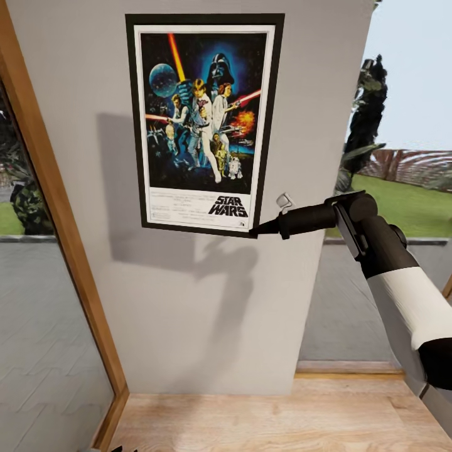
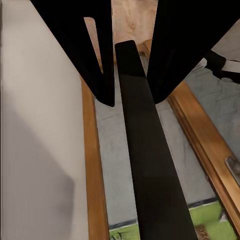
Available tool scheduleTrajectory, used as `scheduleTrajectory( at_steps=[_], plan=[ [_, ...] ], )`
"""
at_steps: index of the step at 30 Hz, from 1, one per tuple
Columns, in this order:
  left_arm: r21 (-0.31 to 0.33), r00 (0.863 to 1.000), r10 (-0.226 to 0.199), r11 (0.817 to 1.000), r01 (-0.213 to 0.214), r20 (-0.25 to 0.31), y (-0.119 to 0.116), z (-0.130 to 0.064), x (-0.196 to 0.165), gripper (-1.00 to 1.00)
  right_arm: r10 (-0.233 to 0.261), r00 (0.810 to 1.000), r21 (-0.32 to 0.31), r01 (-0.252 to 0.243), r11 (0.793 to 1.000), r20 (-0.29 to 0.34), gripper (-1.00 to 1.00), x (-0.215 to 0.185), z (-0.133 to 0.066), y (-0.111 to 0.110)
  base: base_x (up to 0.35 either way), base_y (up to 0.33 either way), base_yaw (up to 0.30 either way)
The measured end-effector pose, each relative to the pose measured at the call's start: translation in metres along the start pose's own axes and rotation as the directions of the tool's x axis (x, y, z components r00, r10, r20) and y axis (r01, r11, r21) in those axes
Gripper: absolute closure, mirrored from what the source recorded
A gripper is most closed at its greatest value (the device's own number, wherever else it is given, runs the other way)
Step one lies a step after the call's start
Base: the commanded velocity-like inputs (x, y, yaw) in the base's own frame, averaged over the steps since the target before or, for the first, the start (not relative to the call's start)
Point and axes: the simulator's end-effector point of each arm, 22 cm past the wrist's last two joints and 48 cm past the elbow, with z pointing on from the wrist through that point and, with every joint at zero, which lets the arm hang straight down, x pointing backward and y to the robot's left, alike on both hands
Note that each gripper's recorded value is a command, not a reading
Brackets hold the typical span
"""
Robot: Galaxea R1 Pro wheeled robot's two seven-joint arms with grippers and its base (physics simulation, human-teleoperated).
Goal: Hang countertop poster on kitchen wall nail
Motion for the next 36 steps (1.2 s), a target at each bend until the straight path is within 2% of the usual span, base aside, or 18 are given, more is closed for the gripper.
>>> scheduleTrajectory(
  at_steps=[16,36],
  plan=[
    [0.0,1.0,0.0,1.0,0.0,0.0,0.0001,0.0002,0.0,-1.0,0.0,1.0,0.001,0.0,1.0,0.001,1.0,0.0001,-0.0002,-0.0006,0.065,-0.01,0.0],
    [0.0,1.0,0.001,1.0,-0.001,0.0,0.0,0.0001,-0.0001,-1.0,-0.004,1.0,0.002,0.004,1.0,0.002,1.0,-0.001,-0.0012,0.0001,0.14,0.0,0.0]
  ],
)
